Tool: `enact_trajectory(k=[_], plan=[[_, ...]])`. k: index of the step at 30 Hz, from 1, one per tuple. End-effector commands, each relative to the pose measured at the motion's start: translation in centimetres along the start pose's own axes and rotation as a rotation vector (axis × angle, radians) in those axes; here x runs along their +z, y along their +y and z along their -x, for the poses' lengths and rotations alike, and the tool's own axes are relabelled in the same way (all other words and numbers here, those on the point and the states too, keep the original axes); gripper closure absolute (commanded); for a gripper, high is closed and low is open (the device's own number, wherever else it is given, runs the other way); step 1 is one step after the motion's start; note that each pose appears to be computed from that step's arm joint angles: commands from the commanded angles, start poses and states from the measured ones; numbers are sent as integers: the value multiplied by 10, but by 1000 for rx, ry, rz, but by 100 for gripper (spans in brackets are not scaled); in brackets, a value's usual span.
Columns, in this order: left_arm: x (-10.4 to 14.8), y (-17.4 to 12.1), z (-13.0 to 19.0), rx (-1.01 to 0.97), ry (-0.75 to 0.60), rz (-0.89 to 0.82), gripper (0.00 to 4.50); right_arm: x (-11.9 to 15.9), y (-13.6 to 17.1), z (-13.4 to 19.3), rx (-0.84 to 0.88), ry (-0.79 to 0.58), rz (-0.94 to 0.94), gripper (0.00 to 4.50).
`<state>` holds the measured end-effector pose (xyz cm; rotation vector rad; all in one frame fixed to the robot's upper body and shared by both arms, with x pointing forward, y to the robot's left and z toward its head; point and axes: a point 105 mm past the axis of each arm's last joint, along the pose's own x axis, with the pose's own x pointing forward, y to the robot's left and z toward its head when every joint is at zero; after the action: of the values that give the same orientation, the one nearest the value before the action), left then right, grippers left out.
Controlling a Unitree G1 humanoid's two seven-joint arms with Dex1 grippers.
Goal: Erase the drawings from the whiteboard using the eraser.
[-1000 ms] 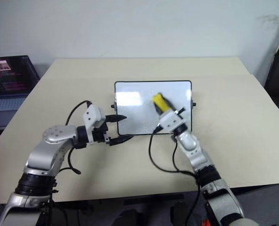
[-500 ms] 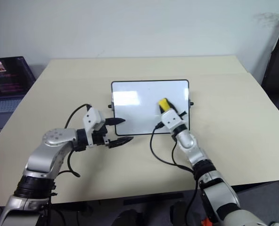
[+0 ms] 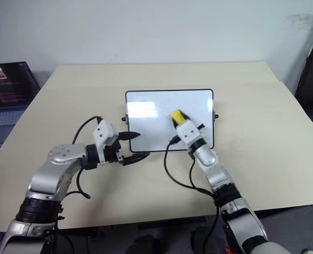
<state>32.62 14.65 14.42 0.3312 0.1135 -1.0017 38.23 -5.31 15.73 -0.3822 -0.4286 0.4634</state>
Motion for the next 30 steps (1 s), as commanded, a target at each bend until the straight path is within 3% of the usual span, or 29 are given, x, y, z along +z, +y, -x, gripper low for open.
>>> enact_trajectory(k=[1,11,15,30], plan=[[26,-2,-4,-24,-55,-71,0,17,-22,14,-6,26,-83,338],[47,-22,-29,-174,-91,-98,0,-1,-59,109,-17,371,-137,338],[55,-37,-49,-284,-101,-147,0,-26,-72,135,-150,524,-194,338],[74,-75,-94,-564,-97,-252,0,-60,-101,148,-359,660,-332,338]])
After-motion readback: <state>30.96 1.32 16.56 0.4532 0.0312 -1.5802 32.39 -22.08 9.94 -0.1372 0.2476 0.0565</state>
